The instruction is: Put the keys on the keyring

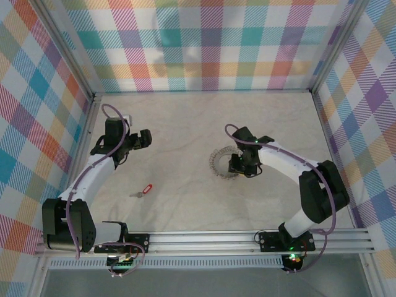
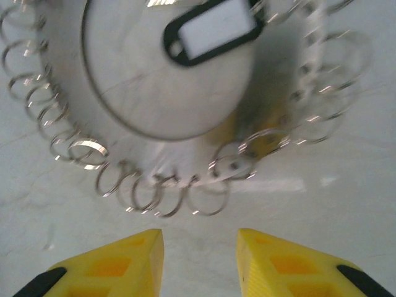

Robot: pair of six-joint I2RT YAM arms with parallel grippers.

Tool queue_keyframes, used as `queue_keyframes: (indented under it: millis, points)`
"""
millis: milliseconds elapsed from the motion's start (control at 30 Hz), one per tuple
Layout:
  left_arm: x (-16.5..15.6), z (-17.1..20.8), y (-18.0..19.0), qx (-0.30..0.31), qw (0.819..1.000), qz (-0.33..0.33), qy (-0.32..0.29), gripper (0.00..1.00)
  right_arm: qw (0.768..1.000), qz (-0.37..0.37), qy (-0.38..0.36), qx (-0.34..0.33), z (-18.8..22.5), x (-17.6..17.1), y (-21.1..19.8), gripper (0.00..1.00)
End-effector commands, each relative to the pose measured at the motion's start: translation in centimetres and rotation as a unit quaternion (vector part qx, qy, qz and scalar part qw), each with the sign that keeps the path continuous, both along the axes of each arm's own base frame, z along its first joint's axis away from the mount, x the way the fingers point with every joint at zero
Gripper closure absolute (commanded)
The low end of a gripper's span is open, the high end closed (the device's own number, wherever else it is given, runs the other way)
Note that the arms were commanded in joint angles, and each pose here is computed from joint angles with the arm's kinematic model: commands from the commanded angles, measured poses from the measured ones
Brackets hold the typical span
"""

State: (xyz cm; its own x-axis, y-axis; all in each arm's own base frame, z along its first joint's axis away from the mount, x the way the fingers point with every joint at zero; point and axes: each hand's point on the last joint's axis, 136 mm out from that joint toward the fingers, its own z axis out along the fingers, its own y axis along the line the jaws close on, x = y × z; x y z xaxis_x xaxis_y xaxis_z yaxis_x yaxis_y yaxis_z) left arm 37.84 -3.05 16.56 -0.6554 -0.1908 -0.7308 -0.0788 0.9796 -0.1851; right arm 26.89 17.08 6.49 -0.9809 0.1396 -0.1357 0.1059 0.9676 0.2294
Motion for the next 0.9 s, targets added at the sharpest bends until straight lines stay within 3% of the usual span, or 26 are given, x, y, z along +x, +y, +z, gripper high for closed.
queue_keyframes:
  millis: [0,100,200,433,567,733,867]
  points:
    - [-0.4,0.0,0.1,0.006,1.0,0.007,-0.001,0.0,0.999,0.006,-0.033,-0.037,0.8,0.7,-2.1,0.68]
    - [-0.4,-0.1,0.0,0.007,1.0,0.005,0.0,0.0,0.999,0.037,-0.014,0.01,0.3,0.3,-0.3,0.78]
    - [-0.4,-0.3,-0.2,0.007,1.0,0.003,0.004,0.0,0.996,0.069,-0.001,0.05,-0.2,-0.2,1.6,0.79]
    - [-0.5,-0.5,-0.3,0.01,1.0,0.001,0.006,0.0,0.992,0.122,0.033,0.022,-1.2,-1.8,3.1,0.65]
    - [-0.5,-0.7,-0.4,0.012,1.0,0.0,0.01,0.0,0.993,0.112,0.043,0.017,-1.3,-1.9,3.4,0.64]
    - [-0.5,-0.9,-0.4,0.014,1.0,0.001,0.012,0.0,0.994,0.069,0.073,0.048,-0.6,-1.4,5.2,0.77]
    - [-0.6,-0.9,-0.4,0.017,1.0,0.002,0.014,0.0,0.995,0.057,0.081,0.009,-1.1,-1.0,4.5,0.79]
